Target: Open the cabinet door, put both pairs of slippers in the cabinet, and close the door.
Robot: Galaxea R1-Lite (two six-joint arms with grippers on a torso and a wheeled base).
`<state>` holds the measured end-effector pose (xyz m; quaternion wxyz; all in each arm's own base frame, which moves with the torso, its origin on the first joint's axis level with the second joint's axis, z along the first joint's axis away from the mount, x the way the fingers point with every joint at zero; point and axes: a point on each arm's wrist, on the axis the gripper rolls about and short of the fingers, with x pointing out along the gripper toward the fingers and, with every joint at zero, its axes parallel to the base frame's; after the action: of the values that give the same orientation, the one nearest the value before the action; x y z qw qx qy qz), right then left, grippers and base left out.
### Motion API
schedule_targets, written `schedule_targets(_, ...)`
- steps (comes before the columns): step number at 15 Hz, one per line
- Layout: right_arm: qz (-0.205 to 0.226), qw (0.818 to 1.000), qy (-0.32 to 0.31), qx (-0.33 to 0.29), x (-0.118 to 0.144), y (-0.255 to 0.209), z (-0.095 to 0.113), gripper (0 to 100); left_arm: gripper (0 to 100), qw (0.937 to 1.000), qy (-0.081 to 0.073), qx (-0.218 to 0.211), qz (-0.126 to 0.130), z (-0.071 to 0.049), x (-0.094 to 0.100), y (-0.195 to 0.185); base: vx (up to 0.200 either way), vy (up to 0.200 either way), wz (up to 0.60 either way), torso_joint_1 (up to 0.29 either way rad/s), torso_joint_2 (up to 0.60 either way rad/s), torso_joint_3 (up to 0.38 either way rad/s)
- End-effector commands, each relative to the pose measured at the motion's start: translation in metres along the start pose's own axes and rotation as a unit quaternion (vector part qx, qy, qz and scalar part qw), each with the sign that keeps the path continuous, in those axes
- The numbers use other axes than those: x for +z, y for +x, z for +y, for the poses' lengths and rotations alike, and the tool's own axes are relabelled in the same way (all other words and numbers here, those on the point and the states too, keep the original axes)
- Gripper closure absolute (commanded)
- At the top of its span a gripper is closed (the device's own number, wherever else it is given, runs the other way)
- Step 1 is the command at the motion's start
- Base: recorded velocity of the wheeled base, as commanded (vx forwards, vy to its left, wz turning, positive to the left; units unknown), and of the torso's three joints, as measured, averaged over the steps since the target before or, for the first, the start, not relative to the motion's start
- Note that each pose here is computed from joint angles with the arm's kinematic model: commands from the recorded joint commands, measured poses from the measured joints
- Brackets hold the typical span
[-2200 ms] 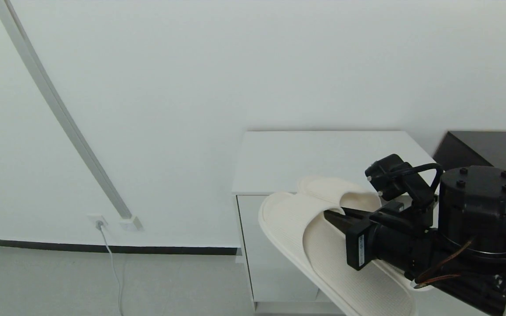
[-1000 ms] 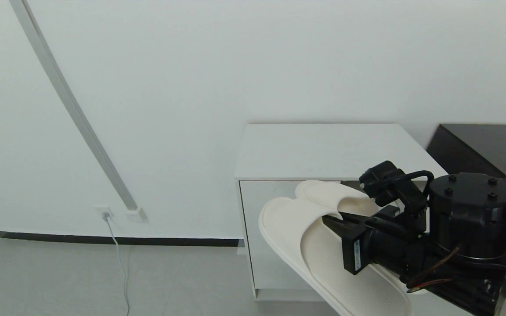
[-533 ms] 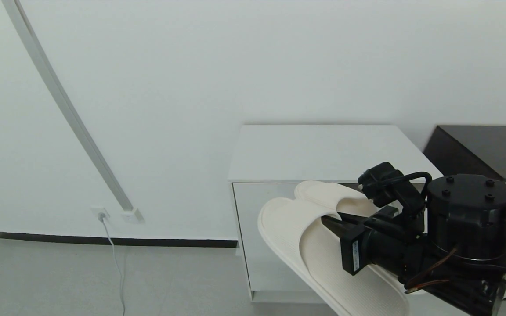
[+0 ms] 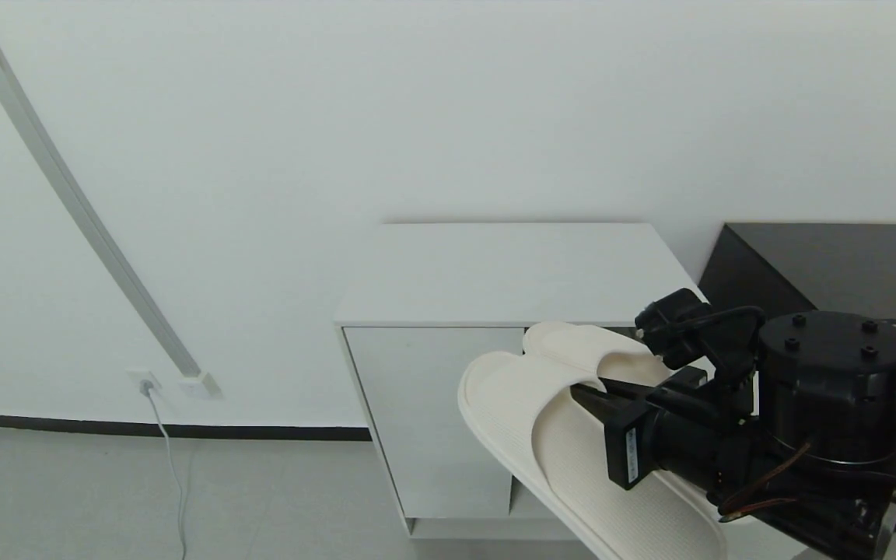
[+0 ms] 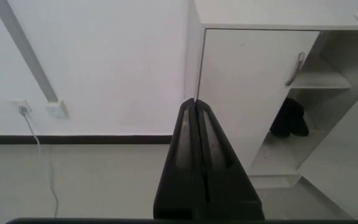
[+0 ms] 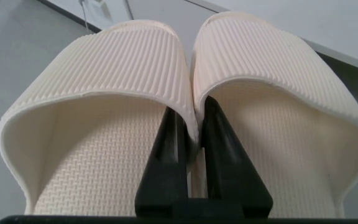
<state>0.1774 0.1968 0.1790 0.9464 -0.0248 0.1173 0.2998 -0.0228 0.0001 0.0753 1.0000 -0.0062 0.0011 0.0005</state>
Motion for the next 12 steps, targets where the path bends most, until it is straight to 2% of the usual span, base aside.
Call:
schedule_targets(1,0.001,1.000,0.000,0.000,-0.0006,0.0007,0.0003,100,100,1.0000,0.000,0.000,0.000,0.0000,0.0000,0.0000,0.000,-0.200,0.00,0.002,0.00,0.007)
schedule_targets(5,-0.003,1.000,0.003,0.001,0.0002,-0.0002,0.0002,100,100,1.0000,-0.001,-0.001,0.000,0.0000,0.0000,0.0001,0.000,-0.200,0.00,0.006,0.00,0.002)
schedule_targets(8,-0.011,1.000,0.004,0.001,0.0004,-0.0002,0.0002,100,100,1.0000,-0.001,-0.001,0.000,0.0000,0.0000,0.0001,0.000,0.000,0.00,0.000,0.00,0.000)
schedule_targets(12,0.000,1.000,-0.006,0.003,-0.0087,-0.0017,-0.0004,100,100,1.0000,-0.001,-0.001,0.000,0.0000,0.0000,0.0001,0.000,0.000,0.00,0.000,0.00,0.000)
